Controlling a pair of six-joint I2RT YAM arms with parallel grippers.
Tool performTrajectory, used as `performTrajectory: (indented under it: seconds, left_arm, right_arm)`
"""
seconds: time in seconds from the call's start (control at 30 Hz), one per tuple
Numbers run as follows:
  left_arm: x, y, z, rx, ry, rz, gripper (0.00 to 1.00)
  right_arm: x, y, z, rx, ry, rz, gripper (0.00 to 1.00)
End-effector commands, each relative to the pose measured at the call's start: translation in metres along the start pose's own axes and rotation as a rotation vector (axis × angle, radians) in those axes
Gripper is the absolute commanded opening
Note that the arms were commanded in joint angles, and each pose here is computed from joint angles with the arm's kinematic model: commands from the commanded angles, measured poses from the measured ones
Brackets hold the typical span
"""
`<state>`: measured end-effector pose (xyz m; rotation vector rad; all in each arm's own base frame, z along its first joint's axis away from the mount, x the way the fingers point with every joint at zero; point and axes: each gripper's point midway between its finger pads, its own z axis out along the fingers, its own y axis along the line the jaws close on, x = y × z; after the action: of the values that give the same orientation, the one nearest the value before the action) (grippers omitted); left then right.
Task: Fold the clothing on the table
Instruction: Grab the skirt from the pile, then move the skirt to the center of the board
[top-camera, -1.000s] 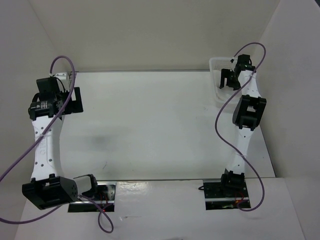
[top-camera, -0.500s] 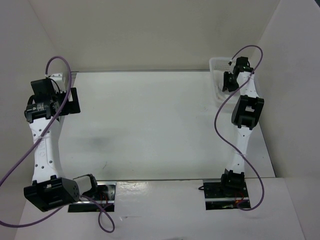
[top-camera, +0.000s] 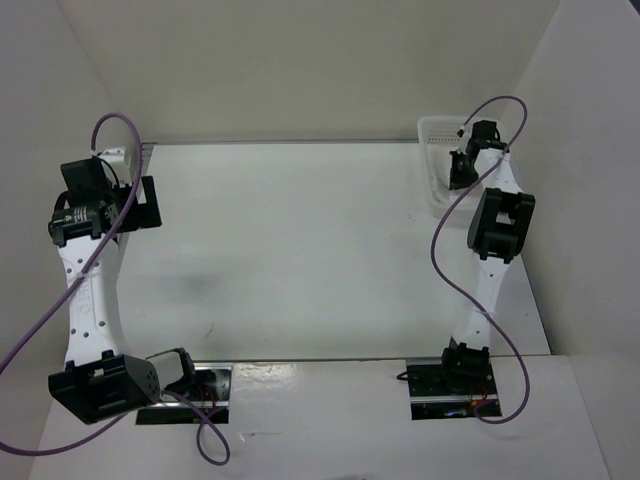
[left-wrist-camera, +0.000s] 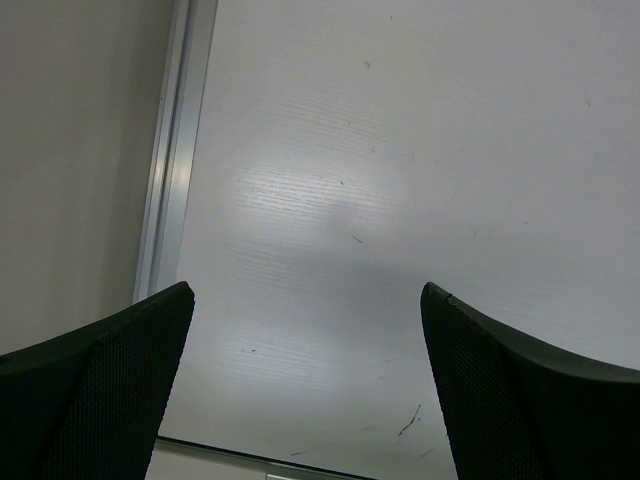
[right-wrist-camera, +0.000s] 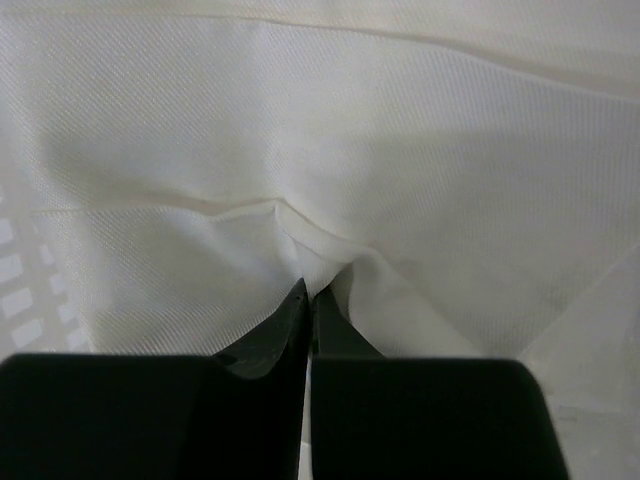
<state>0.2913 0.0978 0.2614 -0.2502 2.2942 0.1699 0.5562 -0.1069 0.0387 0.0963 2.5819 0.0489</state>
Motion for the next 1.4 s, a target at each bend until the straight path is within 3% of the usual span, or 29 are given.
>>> performTrajectory:
  seconds: [0.0, 0.53, 0.67, 0.77, 0.83, 0.87, 1.1, 1.3, 1.33, 1.37]
  left_arm:
    - [-0.003, -0.003, -0.005, 0.023, -0.038, 0.017, 1.00]
    - [-0.003, -0.006, -0.007, 0.039, -0.068, 0.019, 1.00]
    - [-0.004, -0.006, -0.009, 0.038, -0.077, 0.020, 1.00]
    - [-0.001, -0.007, -0.008, 0.039, -0.068, 0.019, 1.00]
    - [0.002, -0.007, -0.008, 0.039, -0.065, 0.019, 1.00]
    - [0.002, -0.007, -0.008, 0.039, -0.065, 0.019, 1.00]
    - [0.002, -0.007, -0.008, 0.038, -0.074, 0.020, 1.00]
    - [0.001, -0.007, -0.011, 0.037, -0.083, 0.020, 1.00]
    - [0.003, -0.009, -0.012, 0.046, -0.084, 0.021, 1.00]
    - [0.003, -0.009, -0.012, 0.046, -0.084, 0.021, 1.00]
  right_arm:
    - [-0.027, -0.008, -0.038, 0.029, -0.109, -0.010, 0.00]
    - [-0.102, 0.002, -0.143, 0.013, -0.376, -0.007, 0.00]
    - [-0.132, 0.015, -0.192, -0.032, -0.490, 0.005, 0.00]
    - [-0.167, 0.037, -0.263, -0.113, -0.645, -0.020, 0.00]
    - [-0.179, 0.061, -0.303, -0.196, -0.716, -0.045, 0.00]
    - [-0.193, 0.069, -0.344, -0.217, -0.805, -0.073, 0.00]
    - [-0.181, 0.185, -0.448, -0.398, -0.962, -0.313, 0.00]
    - [-0.127, 0.295, -0.505, -0.732, -0.969, -0.509, 0.00]
    - [-0.089, 0.329, -0.520, -0.973, -0.893, -0.605, 0.00]
    - [-0.089, 0.329, -0.515, -0.976, -0.879, -0.601, 0.00]
